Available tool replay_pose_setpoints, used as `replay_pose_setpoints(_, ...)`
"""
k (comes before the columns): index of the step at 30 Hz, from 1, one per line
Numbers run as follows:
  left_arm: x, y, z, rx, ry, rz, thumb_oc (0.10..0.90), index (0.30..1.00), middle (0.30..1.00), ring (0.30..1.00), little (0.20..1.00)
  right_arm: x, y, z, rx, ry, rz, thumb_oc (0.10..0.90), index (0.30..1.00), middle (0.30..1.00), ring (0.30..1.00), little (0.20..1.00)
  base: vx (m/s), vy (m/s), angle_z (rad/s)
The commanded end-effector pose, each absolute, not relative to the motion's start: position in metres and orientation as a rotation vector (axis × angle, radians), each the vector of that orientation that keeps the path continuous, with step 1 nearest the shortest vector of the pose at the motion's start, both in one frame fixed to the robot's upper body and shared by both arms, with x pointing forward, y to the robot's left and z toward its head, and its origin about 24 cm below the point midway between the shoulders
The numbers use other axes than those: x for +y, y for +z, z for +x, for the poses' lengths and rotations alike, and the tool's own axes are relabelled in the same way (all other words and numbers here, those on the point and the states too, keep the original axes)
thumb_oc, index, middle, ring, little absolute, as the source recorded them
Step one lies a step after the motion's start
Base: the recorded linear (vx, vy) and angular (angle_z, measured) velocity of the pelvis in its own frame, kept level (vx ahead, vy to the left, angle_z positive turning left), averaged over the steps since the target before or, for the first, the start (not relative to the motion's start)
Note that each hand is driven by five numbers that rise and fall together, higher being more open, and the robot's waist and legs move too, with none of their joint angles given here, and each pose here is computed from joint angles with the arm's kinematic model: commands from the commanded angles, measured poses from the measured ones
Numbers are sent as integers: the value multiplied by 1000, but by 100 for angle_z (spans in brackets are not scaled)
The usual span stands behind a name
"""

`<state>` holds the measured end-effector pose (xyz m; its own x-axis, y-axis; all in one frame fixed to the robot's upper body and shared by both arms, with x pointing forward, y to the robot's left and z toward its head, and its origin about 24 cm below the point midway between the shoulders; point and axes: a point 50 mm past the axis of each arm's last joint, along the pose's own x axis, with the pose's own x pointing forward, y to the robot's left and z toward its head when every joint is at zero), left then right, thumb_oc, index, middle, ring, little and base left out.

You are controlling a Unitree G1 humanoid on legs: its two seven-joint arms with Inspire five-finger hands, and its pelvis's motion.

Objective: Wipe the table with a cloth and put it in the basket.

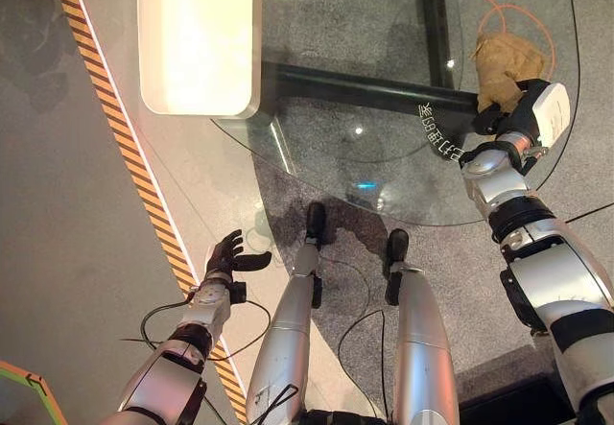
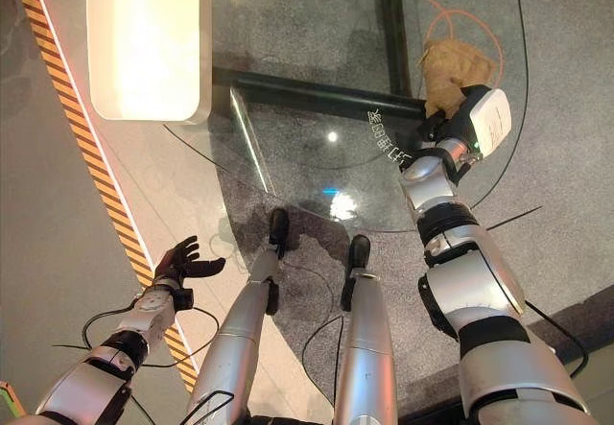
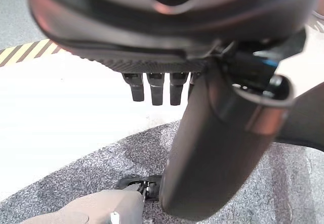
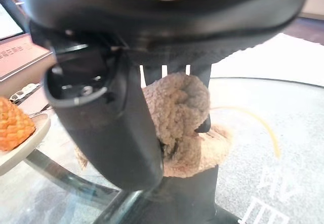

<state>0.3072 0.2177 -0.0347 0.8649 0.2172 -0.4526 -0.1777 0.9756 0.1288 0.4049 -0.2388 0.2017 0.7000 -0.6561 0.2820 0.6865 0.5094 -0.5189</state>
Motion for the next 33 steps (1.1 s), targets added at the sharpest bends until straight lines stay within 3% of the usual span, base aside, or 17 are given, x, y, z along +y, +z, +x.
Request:
replay_pose_setpoints(1,233,-33,305,490,244,136,800,900,900,900,900,-190,250,412,-326,-654,-701,100,300,300,300,200,0,0,0)
replay_pose_setpoints(13,220,-39,301,487,220,119,800,900,900,900,900,-112,265,403,-531,-400,-862,100,300,300,300,200,3,12,0)
replay_pose_setpoints(33,205,-43,300,485,190,103,800,900,900,900,900,-30,203,378,-563,151,-1071,100,300,300,300,200,3,6,3)
